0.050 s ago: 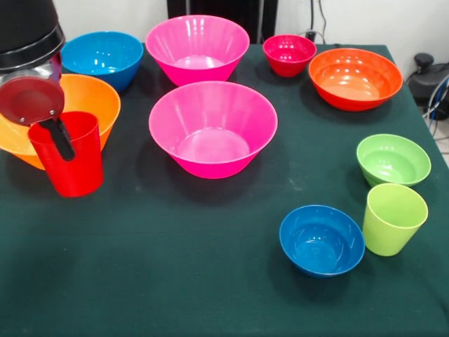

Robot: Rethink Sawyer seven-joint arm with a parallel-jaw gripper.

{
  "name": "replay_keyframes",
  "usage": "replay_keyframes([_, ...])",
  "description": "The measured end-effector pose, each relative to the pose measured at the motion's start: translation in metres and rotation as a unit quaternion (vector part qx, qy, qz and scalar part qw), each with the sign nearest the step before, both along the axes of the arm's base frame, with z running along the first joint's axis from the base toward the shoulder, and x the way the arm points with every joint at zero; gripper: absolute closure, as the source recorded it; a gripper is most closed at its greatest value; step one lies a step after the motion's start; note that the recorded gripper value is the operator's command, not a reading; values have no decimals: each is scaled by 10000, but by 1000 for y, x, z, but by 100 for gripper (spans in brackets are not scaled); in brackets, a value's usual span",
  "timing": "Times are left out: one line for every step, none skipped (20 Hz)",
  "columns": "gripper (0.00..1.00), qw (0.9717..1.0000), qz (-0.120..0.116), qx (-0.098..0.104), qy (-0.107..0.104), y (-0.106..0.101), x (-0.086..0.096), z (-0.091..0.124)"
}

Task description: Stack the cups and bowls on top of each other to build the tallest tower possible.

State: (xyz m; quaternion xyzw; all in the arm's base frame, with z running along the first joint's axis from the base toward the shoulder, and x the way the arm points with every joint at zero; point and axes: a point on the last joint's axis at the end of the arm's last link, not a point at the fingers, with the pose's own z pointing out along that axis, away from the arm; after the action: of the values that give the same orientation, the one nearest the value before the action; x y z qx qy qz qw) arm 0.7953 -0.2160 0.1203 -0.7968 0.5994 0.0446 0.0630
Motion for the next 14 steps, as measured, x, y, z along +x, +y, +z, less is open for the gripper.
replay_keyframes([100, 10000, 11, 14, 8, -2, -1, -2])
replay_keyframes([100, 10000, 22, 30, 20, -3, -2, -5])
replay_keyframes([100, 10000, 34, 54, 35, -5, -4, -9])
replay_keyframes([100, 9999, 37, 84, 54, -6, -5, -13])
replay_keyframes([100, 9999, 32, 97, 61, -7, -6, -14])
replay_keyframes([100, 9999, 22, 122, 82, -7, -7, -18])
replay_keyframes([100, 9999, 15, 135, 86, -7, -7, -20])
replay_keyframes([100, 9998, -4, 162, 99, -8, -7, -24])
replay_keyframes([100, 9998, -15, 174, 104, -8, -7, -26])
replay_keyframes([100, 9998, -29, 191, 110, -8, -7, -29])
replay_keyframes([100, 9997, -49, 212, 118, -9, -7, -32])
replay_keyframes([100, 9996, -76, 242, 133, -10, -7, -37])
replay_keyframes([100, 9995, -92, 255, 141, -10, -7, -40])
replay_keyframes([100, 9994, -118, 276, 149, -11, -7, -44])
